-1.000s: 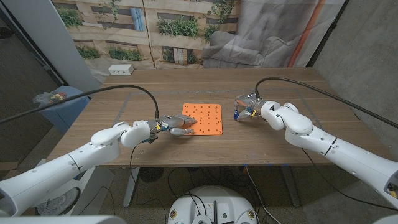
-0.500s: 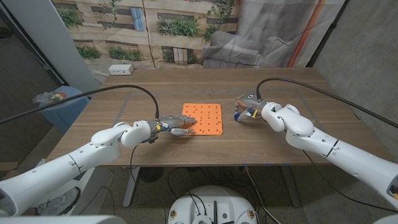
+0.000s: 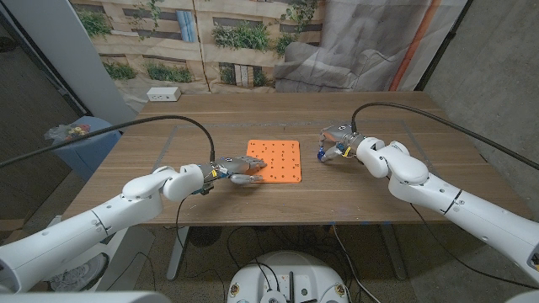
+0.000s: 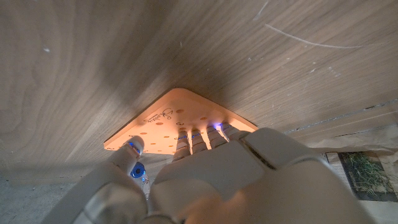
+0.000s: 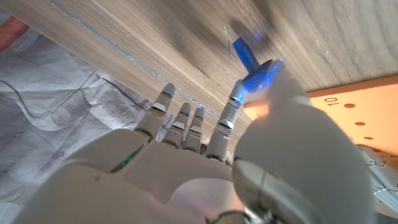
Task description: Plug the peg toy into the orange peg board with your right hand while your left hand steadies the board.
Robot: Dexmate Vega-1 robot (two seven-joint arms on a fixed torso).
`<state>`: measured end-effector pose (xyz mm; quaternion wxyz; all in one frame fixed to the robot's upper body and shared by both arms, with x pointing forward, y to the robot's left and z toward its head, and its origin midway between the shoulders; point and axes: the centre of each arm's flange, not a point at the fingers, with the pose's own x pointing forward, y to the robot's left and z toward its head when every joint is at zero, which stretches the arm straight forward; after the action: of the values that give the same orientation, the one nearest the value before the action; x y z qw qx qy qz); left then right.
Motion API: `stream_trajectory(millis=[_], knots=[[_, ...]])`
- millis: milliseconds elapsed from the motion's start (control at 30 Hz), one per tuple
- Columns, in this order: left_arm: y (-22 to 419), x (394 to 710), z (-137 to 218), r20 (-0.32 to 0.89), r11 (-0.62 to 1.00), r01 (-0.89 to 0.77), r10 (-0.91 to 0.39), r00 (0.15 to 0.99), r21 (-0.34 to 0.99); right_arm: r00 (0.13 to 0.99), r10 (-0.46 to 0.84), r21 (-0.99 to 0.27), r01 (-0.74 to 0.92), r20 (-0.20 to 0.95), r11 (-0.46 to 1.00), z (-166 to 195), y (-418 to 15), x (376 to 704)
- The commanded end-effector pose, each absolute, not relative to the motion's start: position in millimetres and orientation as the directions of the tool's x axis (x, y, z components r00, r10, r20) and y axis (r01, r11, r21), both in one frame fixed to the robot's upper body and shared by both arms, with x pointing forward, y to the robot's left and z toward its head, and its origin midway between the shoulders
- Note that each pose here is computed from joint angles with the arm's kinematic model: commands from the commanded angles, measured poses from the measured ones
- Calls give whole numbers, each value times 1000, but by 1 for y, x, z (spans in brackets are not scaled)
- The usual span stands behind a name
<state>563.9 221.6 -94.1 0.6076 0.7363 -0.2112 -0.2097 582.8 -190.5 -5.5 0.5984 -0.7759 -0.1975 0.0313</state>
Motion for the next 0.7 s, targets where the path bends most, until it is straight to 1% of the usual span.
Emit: stream_trajectory(millis=[33, 100, 500, 533, 633, 700], knots=[[223, 562, -95, -50, -171, -58, -567, 822, 984, 913, 348, -965, 253, 215, -68, 4, -196, 578], [223, 562, -95, -48, -169, -59, -567, 823, 984, 909, 349, -967, 253, 228, -27, 7, -198, 576], [223, 561, -96, -49, -172, -59, -565, 824, 983, 895, 355, -962, 255, 271, 93, 14, -197, 569], [223, 560, -96, -48, -171, -60, -565, 824, 983, 893, 355, -960, 248, 277, 127, 15, -196, 569], [223, 560, -95, -49, -173, -61, -564, 824, 983, 892, 350, -957, 244, 286, 160, 15, -196, 569], [224, 559, -94, -48, -172, -61, -561, 826, 983, 891, 343, -949, 236, 297, 209, 15, -196, 570]])
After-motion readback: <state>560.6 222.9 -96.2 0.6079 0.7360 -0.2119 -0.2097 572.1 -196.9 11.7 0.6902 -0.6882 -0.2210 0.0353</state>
